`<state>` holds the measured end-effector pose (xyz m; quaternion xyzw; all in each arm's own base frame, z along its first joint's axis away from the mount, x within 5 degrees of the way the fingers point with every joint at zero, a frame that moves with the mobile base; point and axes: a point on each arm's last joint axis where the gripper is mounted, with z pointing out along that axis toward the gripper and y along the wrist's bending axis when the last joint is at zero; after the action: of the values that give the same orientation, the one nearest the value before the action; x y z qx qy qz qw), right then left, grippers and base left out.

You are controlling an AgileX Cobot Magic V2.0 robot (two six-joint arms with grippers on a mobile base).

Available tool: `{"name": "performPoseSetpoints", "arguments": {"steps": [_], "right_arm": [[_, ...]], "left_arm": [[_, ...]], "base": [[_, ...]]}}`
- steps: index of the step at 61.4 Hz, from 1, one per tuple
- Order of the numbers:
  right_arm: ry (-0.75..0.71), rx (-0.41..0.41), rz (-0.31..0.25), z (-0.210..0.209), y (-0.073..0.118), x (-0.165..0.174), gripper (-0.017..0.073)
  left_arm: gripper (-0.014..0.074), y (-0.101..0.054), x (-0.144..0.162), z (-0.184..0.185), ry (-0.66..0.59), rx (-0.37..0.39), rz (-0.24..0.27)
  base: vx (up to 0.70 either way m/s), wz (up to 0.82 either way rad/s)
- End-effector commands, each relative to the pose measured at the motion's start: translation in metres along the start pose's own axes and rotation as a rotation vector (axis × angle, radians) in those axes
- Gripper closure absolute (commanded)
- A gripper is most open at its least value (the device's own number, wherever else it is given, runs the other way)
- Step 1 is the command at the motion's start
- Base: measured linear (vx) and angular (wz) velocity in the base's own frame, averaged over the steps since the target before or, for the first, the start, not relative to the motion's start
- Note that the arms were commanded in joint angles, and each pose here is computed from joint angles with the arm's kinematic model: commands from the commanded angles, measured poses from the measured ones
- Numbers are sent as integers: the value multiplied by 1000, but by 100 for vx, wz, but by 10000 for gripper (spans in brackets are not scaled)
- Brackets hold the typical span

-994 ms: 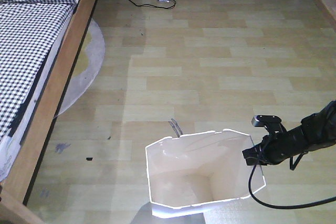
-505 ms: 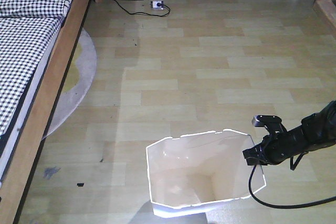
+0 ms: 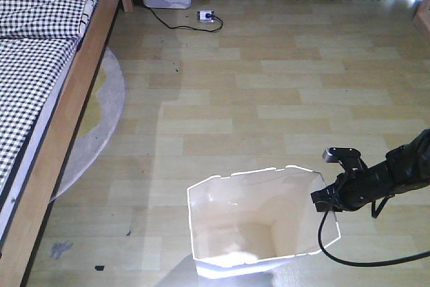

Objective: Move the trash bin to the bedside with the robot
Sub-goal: 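Keep gripping the bin while driving forward to the bedside by the curtains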

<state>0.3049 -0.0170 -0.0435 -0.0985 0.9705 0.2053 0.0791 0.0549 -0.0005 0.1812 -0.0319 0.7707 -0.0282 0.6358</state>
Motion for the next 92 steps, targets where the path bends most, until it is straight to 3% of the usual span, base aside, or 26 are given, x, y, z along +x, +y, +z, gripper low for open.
{"name": "performPoseSetpoints", "arguments": {"steps": [1, 92], "right_arm": [[-105, -163, -7, -23, 20, -21, 566], [-105, -163, -7, -23, 20, -21, 566]], "left_arm": [[599, 0, -1, 1, -62, 4, -10], [599, 0, -1, 1, -62, 4, -10]], "base": [[23, 8], [23, 2]]}}
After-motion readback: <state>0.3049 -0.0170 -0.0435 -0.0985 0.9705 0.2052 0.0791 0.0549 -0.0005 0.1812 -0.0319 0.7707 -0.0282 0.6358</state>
